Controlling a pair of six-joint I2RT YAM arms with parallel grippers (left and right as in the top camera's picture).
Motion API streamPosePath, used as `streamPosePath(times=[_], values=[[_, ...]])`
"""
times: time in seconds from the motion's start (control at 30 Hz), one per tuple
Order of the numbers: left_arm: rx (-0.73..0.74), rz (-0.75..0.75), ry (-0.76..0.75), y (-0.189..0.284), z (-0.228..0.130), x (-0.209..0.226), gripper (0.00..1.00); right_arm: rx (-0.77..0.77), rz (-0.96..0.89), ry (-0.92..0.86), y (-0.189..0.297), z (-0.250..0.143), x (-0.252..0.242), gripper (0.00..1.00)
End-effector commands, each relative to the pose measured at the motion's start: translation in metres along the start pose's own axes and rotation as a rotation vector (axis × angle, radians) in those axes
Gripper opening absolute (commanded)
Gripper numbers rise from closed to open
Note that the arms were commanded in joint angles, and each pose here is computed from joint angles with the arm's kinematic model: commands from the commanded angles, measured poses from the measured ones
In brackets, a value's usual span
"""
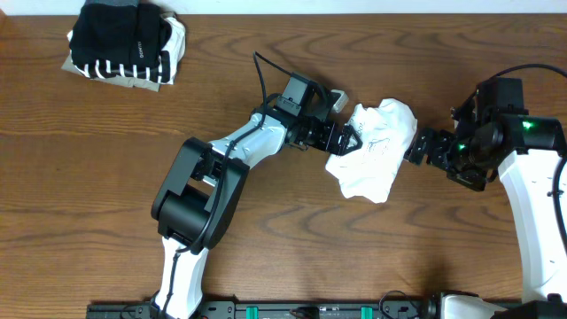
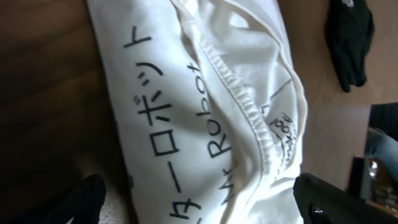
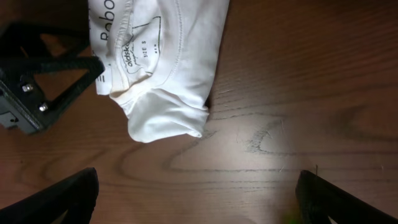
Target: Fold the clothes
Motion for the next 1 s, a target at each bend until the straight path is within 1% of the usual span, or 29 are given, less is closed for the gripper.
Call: streamPosePath(times=[0.0,0.13,0.23,0.37,0.5,0.6,0.73,0.87,0.97], values=[[0.029,-0.053,-0.044,-0.008,-0.002,-0.005,0.98,-0.018,0.005,0.029,0.005,0.000,0.001,0.99],[0.046,-0.048,-0.079,-0.017,-0.007,-0.012,0.98,-0.021,0.006,0.030,0.005,0.001,0.001,0.99],[0.052,-0.003,-0.095,-0.026,-0.011,-0.017,0.98,-0.018,0.005,0.029,0.005,0.000,0.001,0.99],[0.062,-0.004,-0.120,-0.034,-0.016,-0.026,0.98,-0.014,0.004,0.028,0.004,-0.001,0.001,0.99],[0.063,0.038,-0.126,-0.038,-0.018,-0.026,0.98,-0.013,0.004,0.028,0.004,-0.001,0.001,0.99],[0.069,0.038,-0.129,-0.042,-0.020,-0.027,0.98,-0.013,0.004,0.028,0.004,-0.001,0.001,0.99],[0.077,0.035,-0.123,-0.055,-0.025,-0.020,0.98,-0.013,0.004,0.029,0.004,-0.001,0.001,0.99],[0.047,0.024,-0.069,-0.070,-0.025,-0.009,0.98,-0.005,0.003,0.041,0.004,-0.002,0.002,0.99],[0.033,0.016,-0.058,-0.077,-0.025,-0.002,0.98,0.003,0.002,0.056,0.003,-0.004,0.003,0.99]])
Point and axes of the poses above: each gripper's point midway between its finger pads, its own y axis back along the fingers, its own x axis along the line the jaws close on, z = x × y, the point moved 8 cm from there along y, back along the fingers, and after that the axes turned 4 degrees about y, right-handed, at the moved point
